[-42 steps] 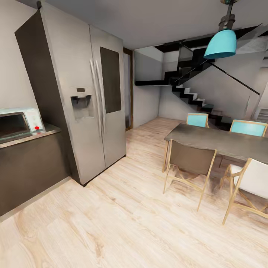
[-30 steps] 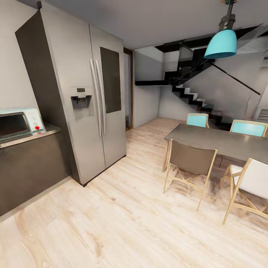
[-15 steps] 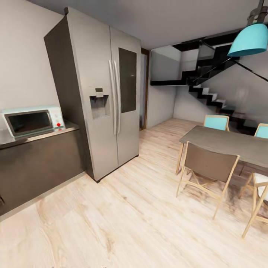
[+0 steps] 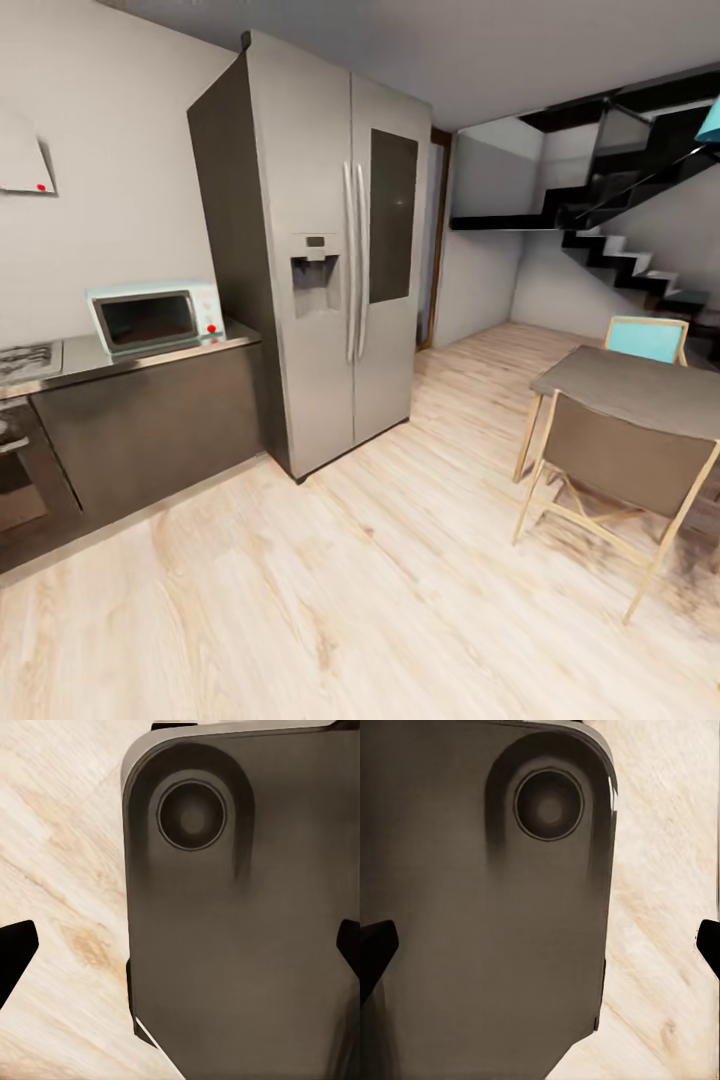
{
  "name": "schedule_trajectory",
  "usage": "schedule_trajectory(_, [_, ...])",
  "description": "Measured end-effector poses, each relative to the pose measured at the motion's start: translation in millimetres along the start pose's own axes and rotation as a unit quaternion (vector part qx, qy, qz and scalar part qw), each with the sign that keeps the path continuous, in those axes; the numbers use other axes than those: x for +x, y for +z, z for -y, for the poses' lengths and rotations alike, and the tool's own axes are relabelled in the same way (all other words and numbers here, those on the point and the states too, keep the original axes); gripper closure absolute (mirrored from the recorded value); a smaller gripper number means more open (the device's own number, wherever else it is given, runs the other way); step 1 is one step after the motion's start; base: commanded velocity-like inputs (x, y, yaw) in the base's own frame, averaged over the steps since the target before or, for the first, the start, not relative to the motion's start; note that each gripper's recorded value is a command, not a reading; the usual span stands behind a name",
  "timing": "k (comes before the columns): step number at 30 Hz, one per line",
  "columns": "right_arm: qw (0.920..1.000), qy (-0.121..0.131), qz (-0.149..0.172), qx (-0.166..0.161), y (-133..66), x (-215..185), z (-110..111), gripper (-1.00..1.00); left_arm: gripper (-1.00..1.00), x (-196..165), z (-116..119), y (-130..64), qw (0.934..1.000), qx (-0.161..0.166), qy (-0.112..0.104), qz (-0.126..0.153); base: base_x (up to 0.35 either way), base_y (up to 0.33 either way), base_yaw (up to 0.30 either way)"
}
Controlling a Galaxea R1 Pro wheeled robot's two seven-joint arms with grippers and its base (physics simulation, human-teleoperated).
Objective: In the kitchen, take the popcorn bag from the countertop, put it into the microwave, and heat it until the popcorn is cooked so the cooked popcorn ends up inside the bag.
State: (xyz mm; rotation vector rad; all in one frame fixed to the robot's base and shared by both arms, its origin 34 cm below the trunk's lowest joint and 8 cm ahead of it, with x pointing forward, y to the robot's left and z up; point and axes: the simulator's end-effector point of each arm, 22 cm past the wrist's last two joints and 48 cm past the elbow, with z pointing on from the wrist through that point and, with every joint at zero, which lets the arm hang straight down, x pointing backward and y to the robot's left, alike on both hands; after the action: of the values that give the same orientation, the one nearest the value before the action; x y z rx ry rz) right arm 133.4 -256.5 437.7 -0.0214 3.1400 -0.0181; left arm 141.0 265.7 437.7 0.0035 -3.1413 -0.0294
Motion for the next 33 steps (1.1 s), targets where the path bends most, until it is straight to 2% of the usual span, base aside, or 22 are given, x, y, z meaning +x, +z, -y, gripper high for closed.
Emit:
schedule_trajectory(9, [1.0000, -0.001, 0.000, 0.005, 0.0, 0.0, 6.8, -1.00, -1.00, 0.0, 0.2, 0.0, 1.0000, 0.000, 0.000, 0.000, 0.000, 0.000, 0.277])
schedule_trajectory(17, [1.0000, 0.002, 0.008, 0.004, 0.0, -3.4, 4.3, -1.00, -1.00, 0.2, 4.7, 0.0, 0.9998, 0.005, -0.018, 0.000, 0.000, 0.000, 0.280])
schedule_trajectory(19, [0.9999, 0.006, 0.014, 0.004, -0.1, -5.9, 4.1, -1.00, -1.00, -0.1, 2.3, 0.0, 0.9987, 0.003, -0.052, 0.000, 0.000, 0.000, 0.280])
schedule_trajectory(21, [0.9999, 0.004, 0.016, 0.003, -0.1, -6.9, 3.7, -1.00, -1.00, -0.3, 0.7, 0.0, 0.9921, 0.001, -0.125, 0.000, 0.000, 0.000, 0.280])
schedule_trajectory(23, [0.9999, 0.003, 0.016, 0.004, -0.1, -6.8, 4.7, -1.00, -1.00, -0.2, 0.1, 0.0, 0.9874, 0.001, -0.158, 0.000, 0.000, 0.000, 0.281])
schedule_trajectory(26, [0.9999, 0.003, 0.016, 0.005, -0.1, -7.0, 6.2, -1.00, -1.00, 0.5, -2.0, 0.0, 0.9847, -0.001, -0.174, 0.000, 0.000, 0.000, 0.280])
schedule_trajectory(33, [0.9999, 0.001, 0.016, 0.006, -0.2, -6.7, 7.7, -1.00, -1.00, 1.3, -2.2, -0.1, 0.9842, -0.003, -0.177, -0.001, 0.225, 0.000, 0.281])
